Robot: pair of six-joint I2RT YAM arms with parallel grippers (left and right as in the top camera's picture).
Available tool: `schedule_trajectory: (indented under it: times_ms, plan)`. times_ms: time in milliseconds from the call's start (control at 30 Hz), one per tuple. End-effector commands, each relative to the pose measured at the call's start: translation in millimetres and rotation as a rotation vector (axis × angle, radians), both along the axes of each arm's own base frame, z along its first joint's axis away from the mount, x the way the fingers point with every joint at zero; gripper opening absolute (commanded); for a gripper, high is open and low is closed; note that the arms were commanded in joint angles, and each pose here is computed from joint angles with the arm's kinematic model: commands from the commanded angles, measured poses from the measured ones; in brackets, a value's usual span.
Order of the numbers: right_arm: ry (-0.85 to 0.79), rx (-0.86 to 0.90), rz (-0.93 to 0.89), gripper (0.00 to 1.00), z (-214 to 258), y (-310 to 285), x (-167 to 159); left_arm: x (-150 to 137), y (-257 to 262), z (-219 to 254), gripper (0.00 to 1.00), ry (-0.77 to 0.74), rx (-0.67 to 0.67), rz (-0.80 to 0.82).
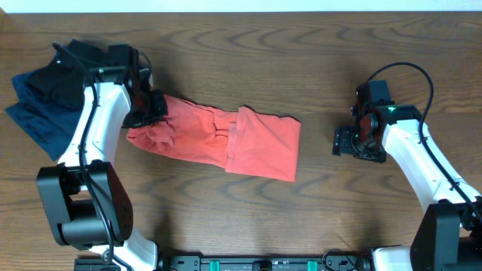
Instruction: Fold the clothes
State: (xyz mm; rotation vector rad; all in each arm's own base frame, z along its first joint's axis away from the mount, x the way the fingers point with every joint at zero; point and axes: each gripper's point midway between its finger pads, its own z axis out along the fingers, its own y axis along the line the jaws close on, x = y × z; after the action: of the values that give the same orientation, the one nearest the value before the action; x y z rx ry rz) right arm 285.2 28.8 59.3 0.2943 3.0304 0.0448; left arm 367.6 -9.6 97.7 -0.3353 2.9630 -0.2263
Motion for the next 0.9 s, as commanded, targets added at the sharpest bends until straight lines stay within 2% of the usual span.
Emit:
schedule_trajectory:
  times_ms: [0,300,400,633,867]
  plan:
    - [-0.018,-0.011,0.005,0.76,5,-4,4,2,-51,29,0.06,-0.047,-0.089,-0.11]
    - [-0.016,-0.011,0.005,0.76,5,-4,4,-32,-195,26,0.06,-0.068,-0.12,-0.451]
    - [-0.017,-0.011,0.005,0.76,5,-4,4,-45,-231,14,0.06,-0.077,-0.09,-0.54]
    - [-0.002,-0.011,0.005,0.76,4,-5,0,-74,-275,-22,0.06,-0.022,-0.045,-0.657]
    - [0.01,-0.005,0.007,0.76,4,-3,-3,-72,-290,-27,0.06,-0.029,-0.08,-0.583]
